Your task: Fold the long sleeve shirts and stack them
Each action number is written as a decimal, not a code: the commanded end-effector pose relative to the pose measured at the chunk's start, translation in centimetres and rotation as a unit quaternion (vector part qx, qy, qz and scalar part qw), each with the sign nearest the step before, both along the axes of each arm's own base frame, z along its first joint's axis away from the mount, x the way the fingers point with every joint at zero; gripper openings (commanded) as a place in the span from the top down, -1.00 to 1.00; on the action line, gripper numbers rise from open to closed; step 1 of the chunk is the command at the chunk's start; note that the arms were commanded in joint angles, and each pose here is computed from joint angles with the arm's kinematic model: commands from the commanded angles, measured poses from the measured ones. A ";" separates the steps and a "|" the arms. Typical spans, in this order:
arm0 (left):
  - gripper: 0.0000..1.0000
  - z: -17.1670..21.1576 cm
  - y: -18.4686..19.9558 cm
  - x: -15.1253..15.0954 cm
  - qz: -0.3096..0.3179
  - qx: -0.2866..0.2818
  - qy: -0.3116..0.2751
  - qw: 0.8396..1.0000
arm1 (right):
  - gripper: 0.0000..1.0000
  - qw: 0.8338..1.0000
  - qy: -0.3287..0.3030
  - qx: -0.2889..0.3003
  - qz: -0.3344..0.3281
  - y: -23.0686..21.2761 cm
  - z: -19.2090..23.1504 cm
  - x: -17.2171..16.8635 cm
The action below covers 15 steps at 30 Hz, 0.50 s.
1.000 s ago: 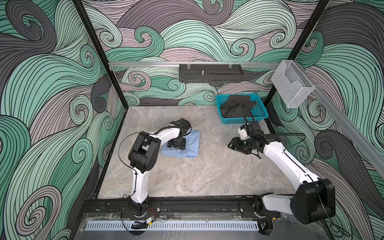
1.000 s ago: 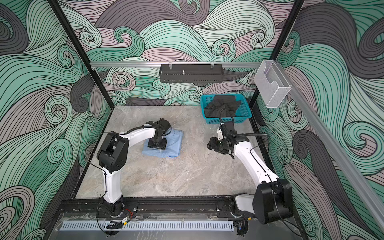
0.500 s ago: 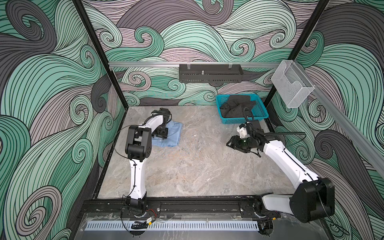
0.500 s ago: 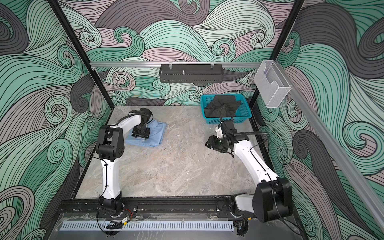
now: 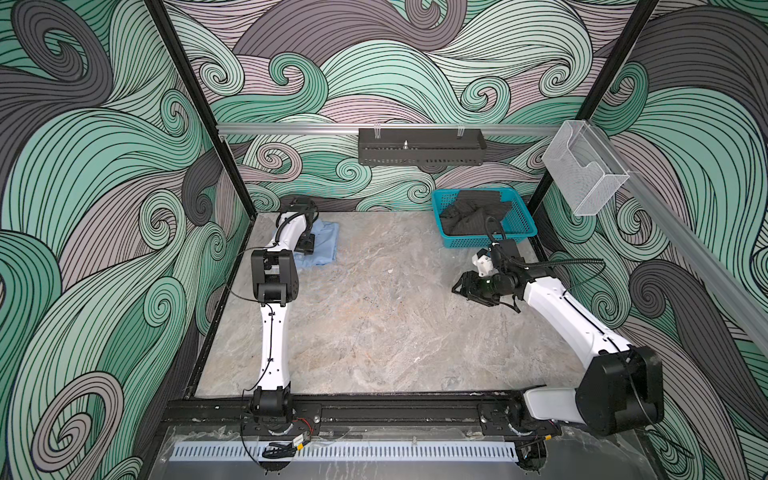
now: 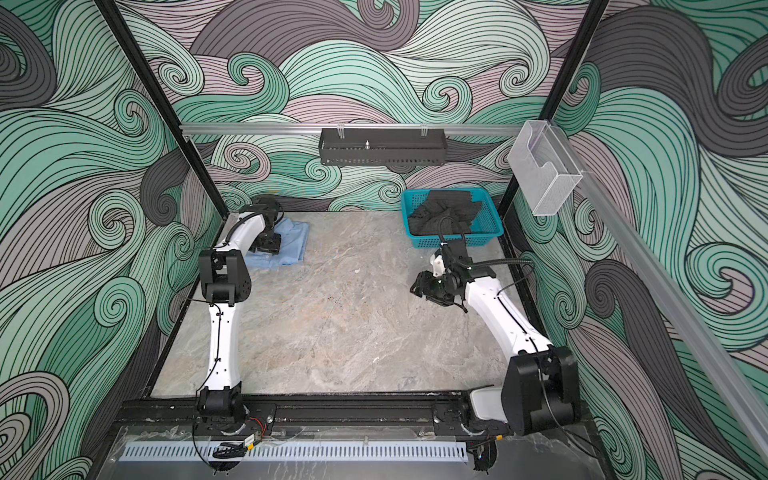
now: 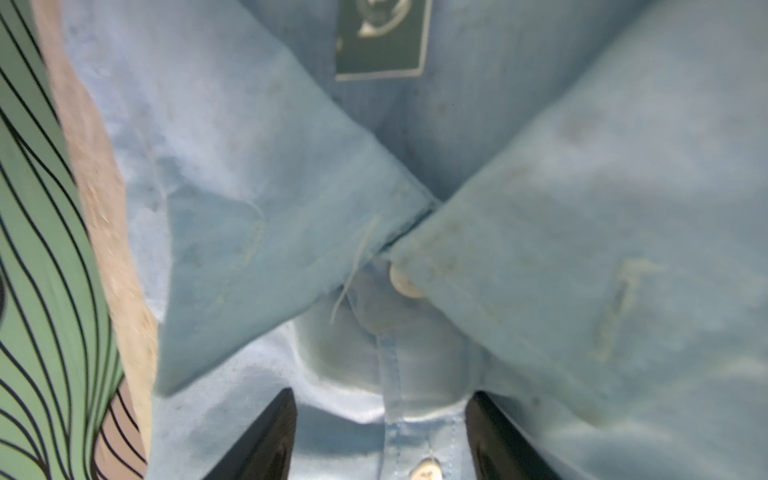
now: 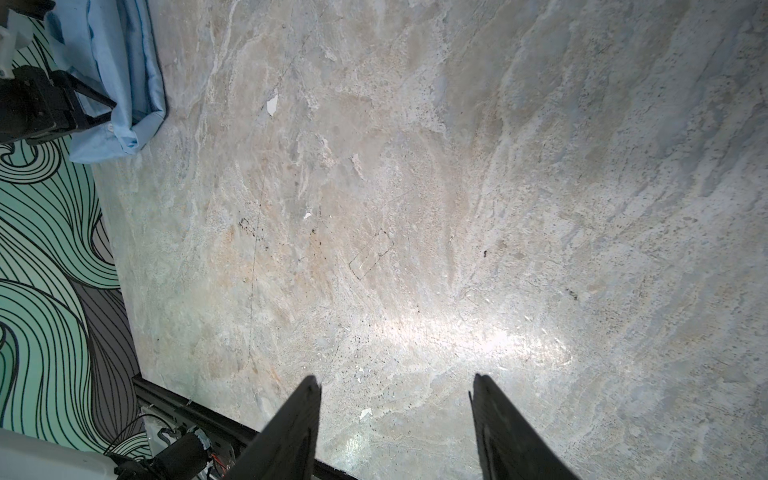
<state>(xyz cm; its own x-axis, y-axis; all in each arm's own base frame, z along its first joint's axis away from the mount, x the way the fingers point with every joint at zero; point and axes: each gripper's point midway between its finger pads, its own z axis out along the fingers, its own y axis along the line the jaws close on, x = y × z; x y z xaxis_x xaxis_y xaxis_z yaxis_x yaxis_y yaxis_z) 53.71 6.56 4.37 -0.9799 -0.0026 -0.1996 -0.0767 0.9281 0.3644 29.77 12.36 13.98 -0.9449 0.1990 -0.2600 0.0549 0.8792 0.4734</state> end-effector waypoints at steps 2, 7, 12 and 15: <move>-0.36 -0.1 1.4 0.8 -0.029 0.021 0.013 0.999 | -0.20 1.000 -0.018 0.001 -0.005 -0.2 1.1 0.5; -0.39 5.1 1.7 1.4 -0.010 0.012 -0.046 0.999 | -0.19 0.999 -0.048 0.001 -0.004 -0.2 2.0 1.4; -0.40 14.8 0.6 -1.4 0.024 -0.028 -0.154 0.987 | -0.19 0.984 -0.172 -0.034 -0.031 -2.0 5.0 3.1; -0.44 21.8 -0.2 -4.5 0.019 -0.051 -0.287 0.956 | -0.23 0.945 -0.313 -0.070 -0.064 -4.0 6.7 4.1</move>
